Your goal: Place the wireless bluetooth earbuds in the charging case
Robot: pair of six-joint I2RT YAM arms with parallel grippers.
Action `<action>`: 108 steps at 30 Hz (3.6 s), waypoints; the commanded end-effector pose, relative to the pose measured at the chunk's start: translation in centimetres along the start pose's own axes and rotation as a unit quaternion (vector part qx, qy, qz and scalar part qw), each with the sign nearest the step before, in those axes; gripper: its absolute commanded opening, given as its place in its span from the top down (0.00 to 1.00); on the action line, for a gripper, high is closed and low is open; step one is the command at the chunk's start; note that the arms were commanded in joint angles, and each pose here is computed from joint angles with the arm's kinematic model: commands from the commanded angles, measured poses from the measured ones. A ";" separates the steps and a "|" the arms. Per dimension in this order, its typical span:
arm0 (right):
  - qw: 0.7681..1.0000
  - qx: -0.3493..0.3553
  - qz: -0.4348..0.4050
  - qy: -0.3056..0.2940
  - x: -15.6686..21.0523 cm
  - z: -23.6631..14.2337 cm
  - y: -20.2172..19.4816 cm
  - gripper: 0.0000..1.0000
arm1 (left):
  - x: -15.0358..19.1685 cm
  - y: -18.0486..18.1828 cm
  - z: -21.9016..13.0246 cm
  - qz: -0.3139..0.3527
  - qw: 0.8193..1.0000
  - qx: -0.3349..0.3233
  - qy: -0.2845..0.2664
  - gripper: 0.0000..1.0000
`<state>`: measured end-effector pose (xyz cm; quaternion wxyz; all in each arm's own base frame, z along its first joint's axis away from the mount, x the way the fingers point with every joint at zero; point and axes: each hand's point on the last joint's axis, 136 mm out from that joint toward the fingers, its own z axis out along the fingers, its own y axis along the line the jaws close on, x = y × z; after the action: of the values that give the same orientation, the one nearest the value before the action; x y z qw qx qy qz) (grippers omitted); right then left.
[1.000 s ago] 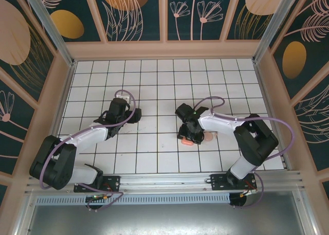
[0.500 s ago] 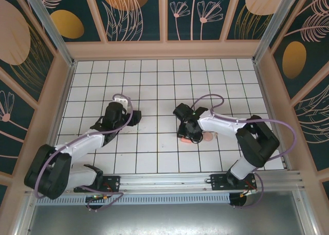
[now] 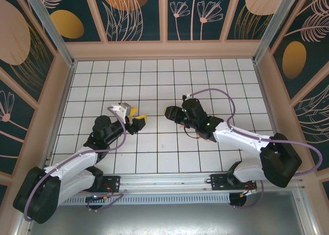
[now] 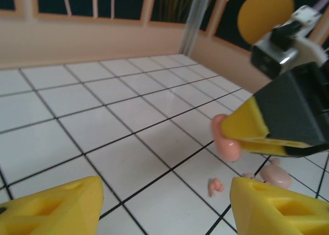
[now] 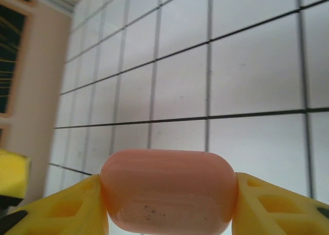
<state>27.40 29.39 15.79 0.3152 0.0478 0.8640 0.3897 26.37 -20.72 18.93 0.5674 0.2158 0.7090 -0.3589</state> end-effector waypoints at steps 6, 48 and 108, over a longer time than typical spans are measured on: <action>0.985 -0.173 -0.015 -0.025 -0.3 -0.6 7.2 0.48 | -1.4 -2.7 0.1 0.038 0.997 0.070 -0.023 0.38; 0.956 -0.291 -0.018 0.039 2.0 -0.8 13.0 0.47 | -2.5 -4.2 0.0 0.036 0.994 0.094 -0.048 0.52; 0.715 -0.430 -0.541 0.105 4.3 -9.5 12.6 0.41 | -5.7 -12.5 -3.3 0.081 0.941 0.323 -0.067 0.79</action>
<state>17.80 33.00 26.43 0.3920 -0.5860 0.5404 0.4592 17.50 -25.62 25.75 0.5228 0.4016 0.5337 -0.5296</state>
